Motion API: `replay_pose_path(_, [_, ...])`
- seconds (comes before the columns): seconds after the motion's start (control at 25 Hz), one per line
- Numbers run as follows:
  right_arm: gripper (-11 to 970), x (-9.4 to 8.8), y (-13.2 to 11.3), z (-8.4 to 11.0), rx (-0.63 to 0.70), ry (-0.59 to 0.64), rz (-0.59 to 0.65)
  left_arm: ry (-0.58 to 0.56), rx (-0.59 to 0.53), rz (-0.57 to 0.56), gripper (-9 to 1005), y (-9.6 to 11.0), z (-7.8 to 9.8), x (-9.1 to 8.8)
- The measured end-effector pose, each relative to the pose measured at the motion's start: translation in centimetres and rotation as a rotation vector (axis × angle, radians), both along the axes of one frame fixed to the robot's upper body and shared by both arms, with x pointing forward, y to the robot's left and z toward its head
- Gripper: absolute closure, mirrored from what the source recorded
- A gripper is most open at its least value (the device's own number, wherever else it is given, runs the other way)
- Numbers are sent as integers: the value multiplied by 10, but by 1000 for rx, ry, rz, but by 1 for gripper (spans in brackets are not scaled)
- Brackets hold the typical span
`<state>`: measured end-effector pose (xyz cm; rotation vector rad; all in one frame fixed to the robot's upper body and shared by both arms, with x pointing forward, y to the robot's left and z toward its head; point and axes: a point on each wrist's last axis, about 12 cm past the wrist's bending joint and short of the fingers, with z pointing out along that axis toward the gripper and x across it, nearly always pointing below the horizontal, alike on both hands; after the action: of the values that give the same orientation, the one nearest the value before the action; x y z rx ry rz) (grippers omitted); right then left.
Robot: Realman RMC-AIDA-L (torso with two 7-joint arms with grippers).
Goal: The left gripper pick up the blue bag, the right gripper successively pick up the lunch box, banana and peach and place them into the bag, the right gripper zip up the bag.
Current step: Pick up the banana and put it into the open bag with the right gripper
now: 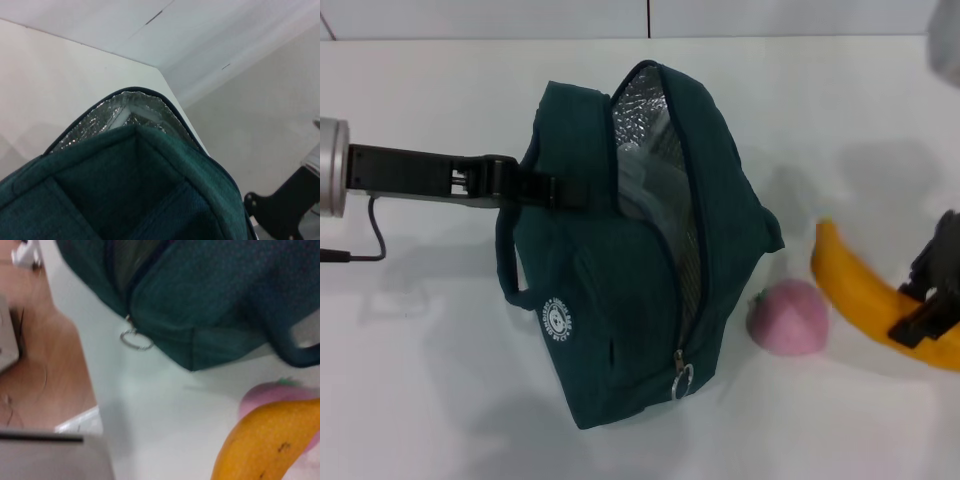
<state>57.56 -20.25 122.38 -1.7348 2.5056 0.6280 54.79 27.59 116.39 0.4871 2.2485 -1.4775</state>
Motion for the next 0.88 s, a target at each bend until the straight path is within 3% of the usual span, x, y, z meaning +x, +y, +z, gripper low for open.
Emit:
replay_pose_path(0.28, [509, 11, -38, 18, 163, -58, -161, -7, -15, -3, 957, -2, 2, 1])
replay_pose_path(0.36, [507, 14, -49, 31, 300, -96, -204, -9, -16, -4, 957, -2, 2, 1])
replay_pose_path(0.64, [502, 15, -52, 52, 525, -155, -192, -11, -18, -5, 957, -2, 2, 1])
replay_pose_path(0.88, [497, 12, -33, 59, 763, -247, -96, -10, -16, -5, 957, -1, 2, 0])
